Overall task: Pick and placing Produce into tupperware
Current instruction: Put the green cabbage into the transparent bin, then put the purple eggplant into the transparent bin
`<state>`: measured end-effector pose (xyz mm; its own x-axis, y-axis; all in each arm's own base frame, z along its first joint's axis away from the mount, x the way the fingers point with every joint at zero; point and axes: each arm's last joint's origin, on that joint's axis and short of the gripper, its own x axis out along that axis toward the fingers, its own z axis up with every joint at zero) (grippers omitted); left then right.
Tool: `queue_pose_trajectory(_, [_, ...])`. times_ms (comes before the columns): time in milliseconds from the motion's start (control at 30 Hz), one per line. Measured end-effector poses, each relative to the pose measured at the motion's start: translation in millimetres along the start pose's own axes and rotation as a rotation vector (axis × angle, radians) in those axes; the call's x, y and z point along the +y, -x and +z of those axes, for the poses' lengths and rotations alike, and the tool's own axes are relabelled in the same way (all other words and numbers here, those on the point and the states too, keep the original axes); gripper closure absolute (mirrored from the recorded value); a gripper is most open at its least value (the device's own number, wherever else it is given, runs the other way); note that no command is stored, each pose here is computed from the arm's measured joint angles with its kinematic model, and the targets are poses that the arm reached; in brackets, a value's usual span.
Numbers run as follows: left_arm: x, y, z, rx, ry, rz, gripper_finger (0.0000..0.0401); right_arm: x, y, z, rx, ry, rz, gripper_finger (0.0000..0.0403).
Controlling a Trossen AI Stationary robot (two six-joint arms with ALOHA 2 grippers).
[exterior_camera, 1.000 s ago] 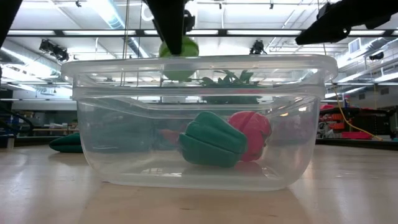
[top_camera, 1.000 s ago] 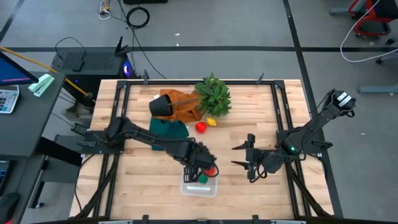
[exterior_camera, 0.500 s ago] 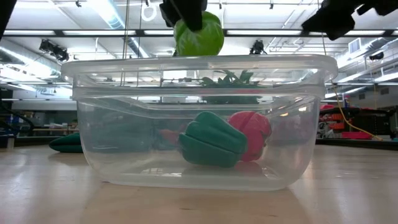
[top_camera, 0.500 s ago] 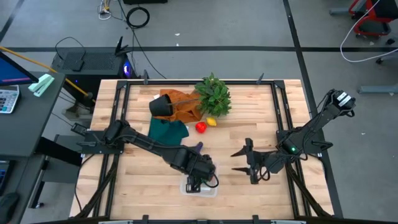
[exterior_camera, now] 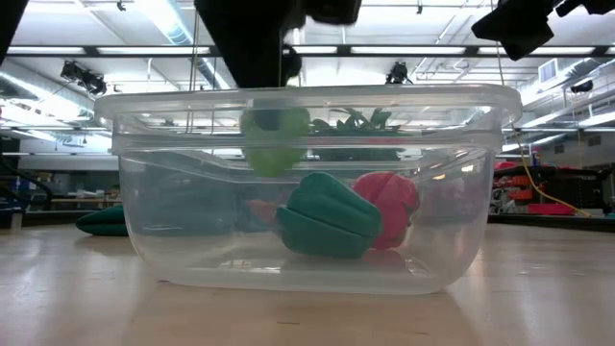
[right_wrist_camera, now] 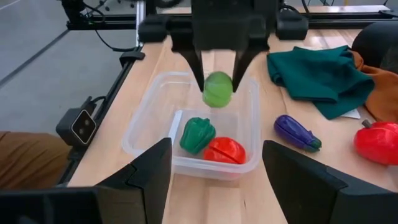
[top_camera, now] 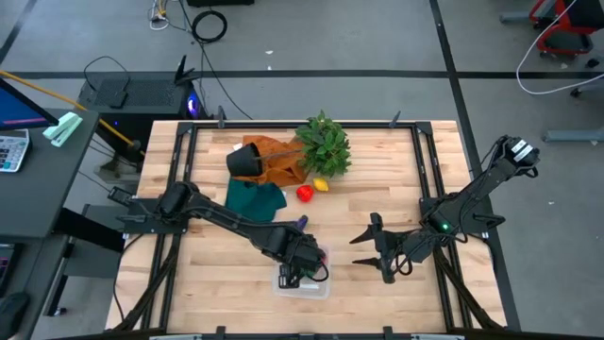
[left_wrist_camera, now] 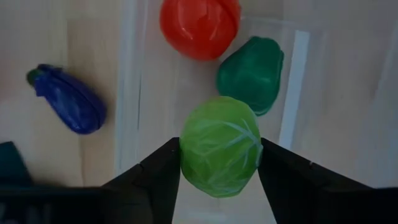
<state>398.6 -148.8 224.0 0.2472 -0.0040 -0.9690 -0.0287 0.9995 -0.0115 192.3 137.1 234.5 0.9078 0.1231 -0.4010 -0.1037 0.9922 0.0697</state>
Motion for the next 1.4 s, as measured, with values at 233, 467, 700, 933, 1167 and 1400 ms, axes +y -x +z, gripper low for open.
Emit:
queue_pose_trajectory(233, [3.0,-20.7,-5.6,-0.001,0.013,-0.018,0.0191,-0.2,-0.1,0.1,-0.001,-0.001,-0.003,0.0191])
queue_pose_trajectory(467, [4.3,-35.6,-13.1,0.010,0.029,-0.018,0.0193,-0.2,-0.1,0.1,-0.002,0.000,-0.003,0.0191])
queue_pose_trajectory(700, [3.7,-35.1,-11.3,-0.009,0.037,-0.022,0.0187,-0.3,-0.1,0.2,-0.002,-0.001,-0.004,0.0191])
queue_pose_trajectory(933, [3.8,-34.9,-11.4,-0.008,0.040,-0.022,0.0147,-0.3,-0.1,0.2,-0.002,0.000,-0.004,0.0191])
queue_pose_trajectory(1167, [2.8,-34.1,-11.9,-0.001,0.040,-0.040,0.0135,-0.2,-0.1,0.2,-0.002,0.001,-0.004,0.0191])
queue_pose_trajectory(1400, [0.0,-14.9,-7.4,0.025,0.031,-0.034,0.0147,-0.3,-0.1,0.2,-0.002,0.002,-0.004,0.0191])
